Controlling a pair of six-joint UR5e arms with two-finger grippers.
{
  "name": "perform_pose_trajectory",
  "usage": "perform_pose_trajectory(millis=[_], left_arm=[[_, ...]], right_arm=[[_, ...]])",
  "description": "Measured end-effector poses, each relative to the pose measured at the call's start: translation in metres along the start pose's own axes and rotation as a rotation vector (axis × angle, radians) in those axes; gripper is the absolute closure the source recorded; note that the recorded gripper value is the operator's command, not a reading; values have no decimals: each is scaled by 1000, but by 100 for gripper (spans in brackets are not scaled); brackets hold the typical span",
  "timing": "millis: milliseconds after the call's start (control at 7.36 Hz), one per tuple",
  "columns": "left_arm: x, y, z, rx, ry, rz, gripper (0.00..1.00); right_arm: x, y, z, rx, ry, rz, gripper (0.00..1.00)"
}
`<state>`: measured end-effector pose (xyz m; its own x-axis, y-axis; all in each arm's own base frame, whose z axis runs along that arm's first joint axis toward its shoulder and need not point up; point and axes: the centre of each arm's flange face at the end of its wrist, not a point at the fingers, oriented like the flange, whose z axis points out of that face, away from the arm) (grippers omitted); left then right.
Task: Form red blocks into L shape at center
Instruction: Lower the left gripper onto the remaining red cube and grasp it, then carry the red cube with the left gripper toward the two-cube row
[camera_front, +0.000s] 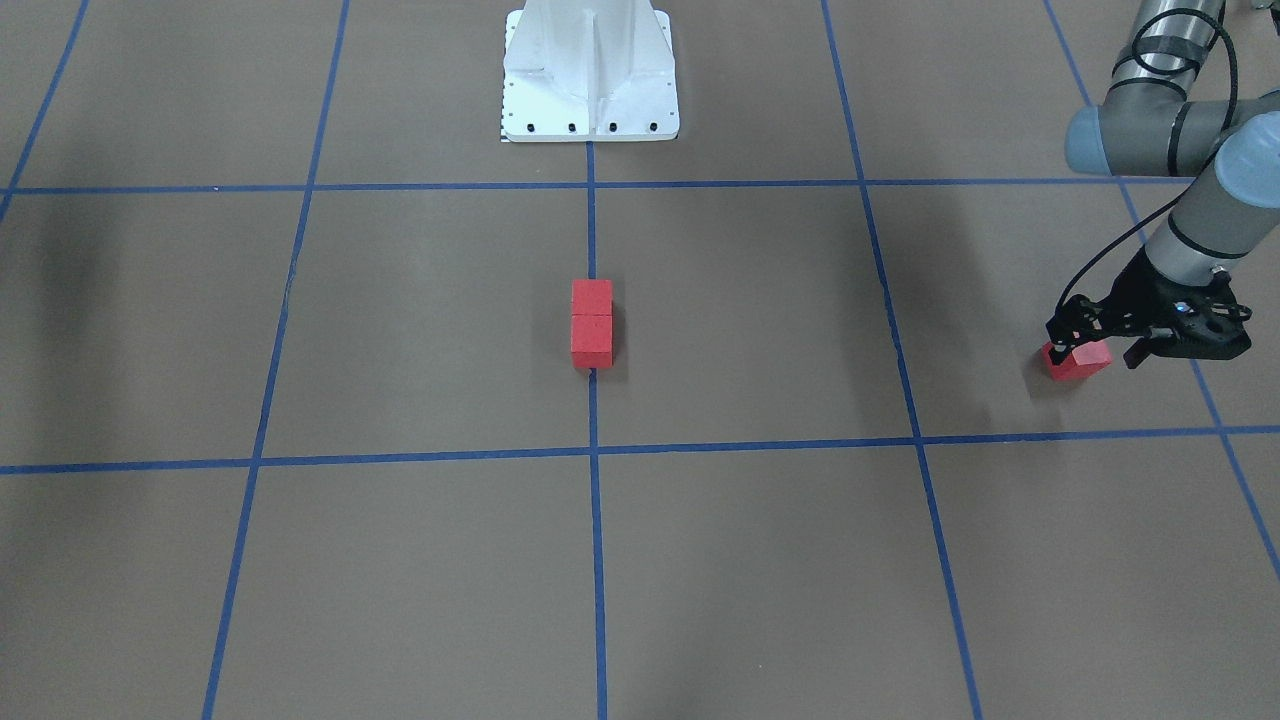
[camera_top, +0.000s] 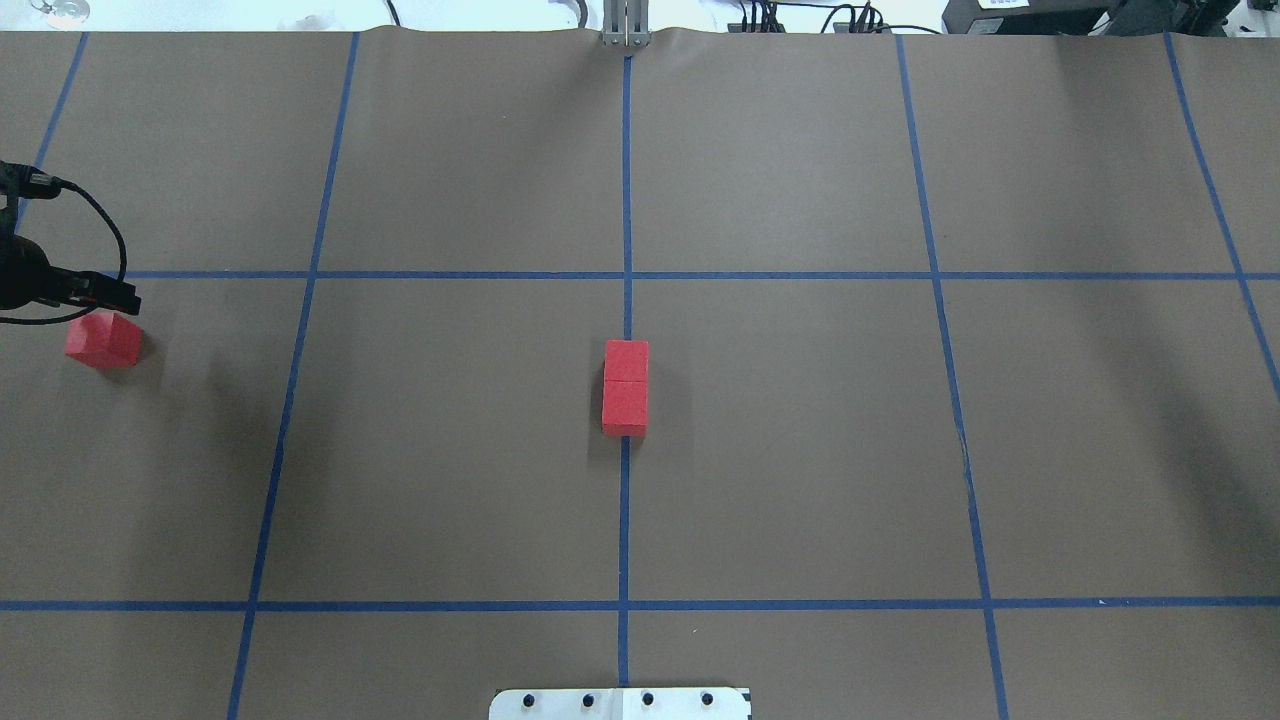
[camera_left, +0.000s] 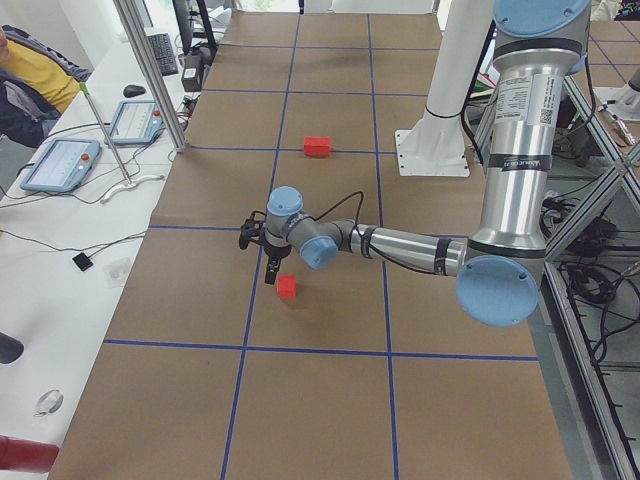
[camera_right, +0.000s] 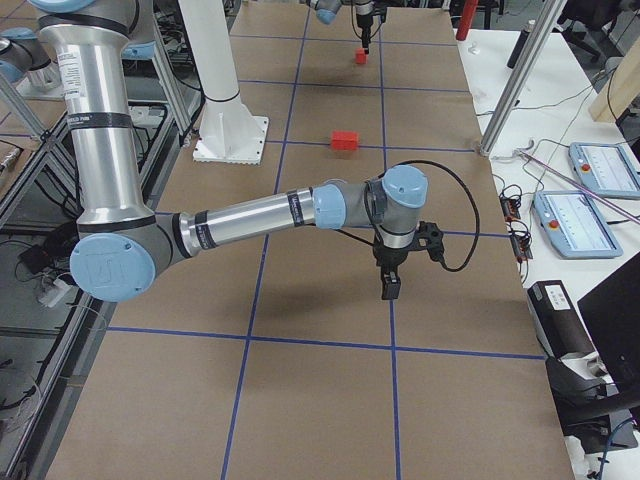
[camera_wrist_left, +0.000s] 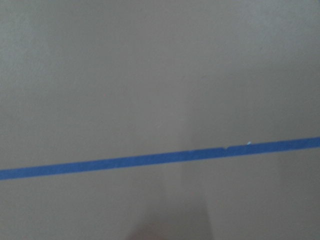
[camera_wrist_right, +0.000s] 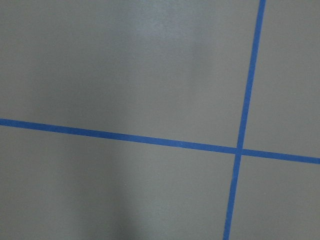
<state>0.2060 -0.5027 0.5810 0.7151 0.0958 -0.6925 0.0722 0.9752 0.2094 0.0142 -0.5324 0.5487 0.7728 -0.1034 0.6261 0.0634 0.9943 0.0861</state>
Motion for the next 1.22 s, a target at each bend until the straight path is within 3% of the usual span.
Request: perform_pose_trajectory(millis=[136,543,815,951,1086,1222], left_arm=[[-6,6,3,-13,0,-7,1],[-13,17,8,-52,16,-21,20],[-17,19,13,-64,14,-27,26],[-19,20,16,-67,11,-28,35],[-20,20,17,-68,7,-28,74],[-21,20,18,-66,5,-26,100]], right_arm=[[8,4,-1,2,0,-10,0],[14,8,-1,0,2,-17,0],[15,10,0,-2,3,-15,0],[15,10,1,-3,3,-15,0],[16,10,1,-4,3,-13,0],[16,11,2,-6,3,-12,0]])
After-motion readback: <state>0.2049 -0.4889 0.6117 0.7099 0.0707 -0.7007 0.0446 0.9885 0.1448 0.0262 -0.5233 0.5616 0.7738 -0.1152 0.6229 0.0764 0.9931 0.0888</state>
